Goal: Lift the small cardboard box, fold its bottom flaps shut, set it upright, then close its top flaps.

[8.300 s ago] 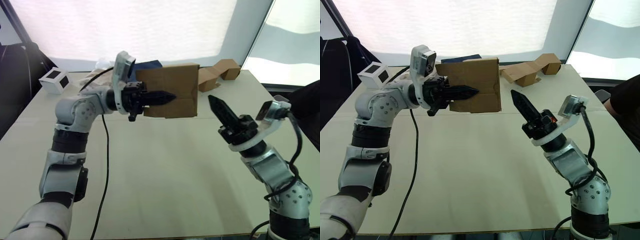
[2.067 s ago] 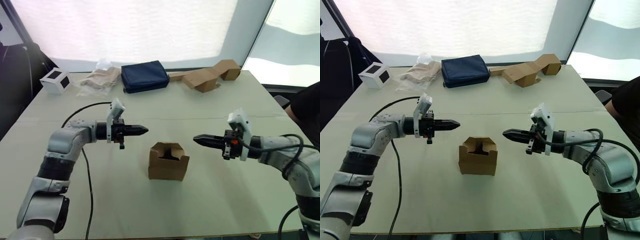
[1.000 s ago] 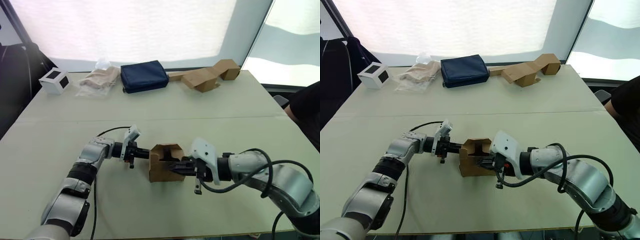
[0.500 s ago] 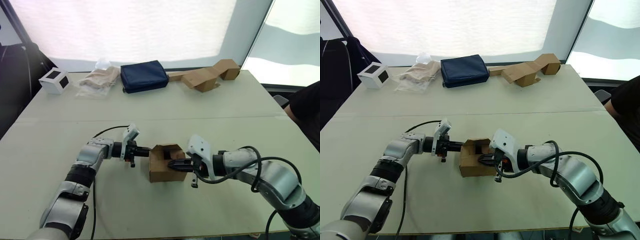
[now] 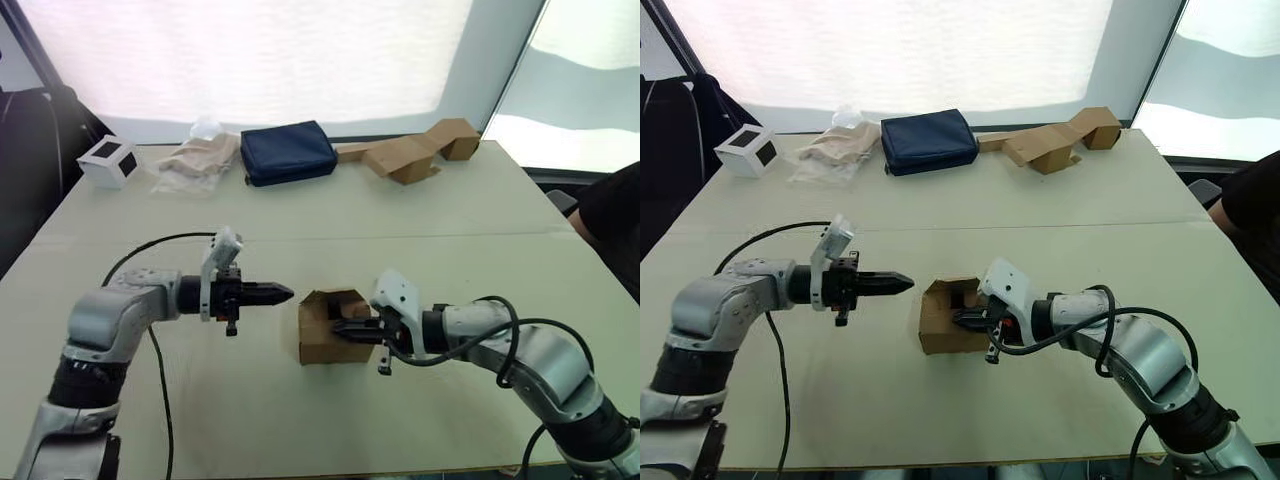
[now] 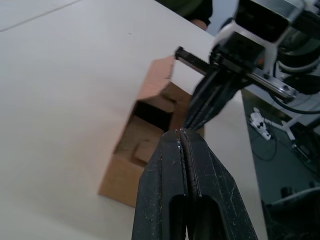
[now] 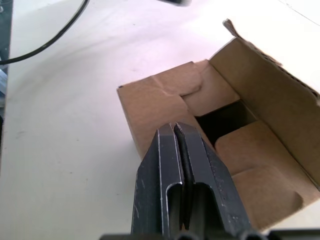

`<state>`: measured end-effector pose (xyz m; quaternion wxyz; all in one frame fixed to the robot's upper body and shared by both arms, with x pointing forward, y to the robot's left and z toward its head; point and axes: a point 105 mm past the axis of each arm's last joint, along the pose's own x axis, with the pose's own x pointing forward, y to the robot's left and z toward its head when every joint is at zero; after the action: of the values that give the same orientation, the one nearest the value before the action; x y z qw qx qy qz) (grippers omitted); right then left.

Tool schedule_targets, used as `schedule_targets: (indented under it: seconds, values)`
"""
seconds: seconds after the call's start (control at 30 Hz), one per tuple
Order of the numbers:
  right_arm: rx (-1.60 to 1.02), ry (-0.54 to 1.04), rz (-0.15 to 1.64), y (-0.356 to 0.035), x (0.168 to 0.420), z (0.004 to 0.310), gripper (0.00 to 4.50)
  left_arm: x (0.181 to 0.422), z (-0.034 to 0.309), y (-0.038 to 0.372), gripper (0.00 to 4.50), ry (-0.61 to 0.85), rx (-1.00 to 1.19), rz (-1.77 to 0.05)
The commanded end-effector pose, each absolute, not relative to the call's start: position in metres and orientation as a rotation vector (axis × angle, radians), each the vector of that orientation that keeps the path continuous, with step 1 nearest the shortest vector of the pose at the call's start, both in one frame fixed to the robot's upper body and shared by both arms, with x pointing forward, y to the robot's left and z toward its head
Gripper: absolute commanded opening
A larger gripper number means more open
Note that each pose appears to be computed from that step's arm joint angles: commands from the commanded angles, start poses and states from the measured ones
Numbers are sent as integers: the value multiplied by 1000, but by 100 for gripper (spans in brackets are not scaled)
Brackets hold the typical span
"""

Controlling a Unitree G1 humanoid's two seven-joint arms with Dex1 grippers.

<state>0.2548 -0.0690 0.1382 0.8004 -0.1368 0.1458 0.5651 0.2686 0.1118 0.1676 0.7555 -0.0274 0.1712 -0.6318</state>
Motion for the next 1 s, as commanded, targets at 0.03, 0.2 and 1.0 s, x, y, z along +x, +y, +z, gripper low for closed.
schedule_targets:
  seconds: [0.03,0.2,1.0]
  values:
    - [-304,247,1211,-66,258,150,0,263,164,103,2,382,-26,-1396]
    - [-306,241,1204,-66,258,151,0,262,158,97,2,396,-19,-1418]
    - [-337,146,1048,-80,300,200,0,264,144,90,2,399,40,-1439]
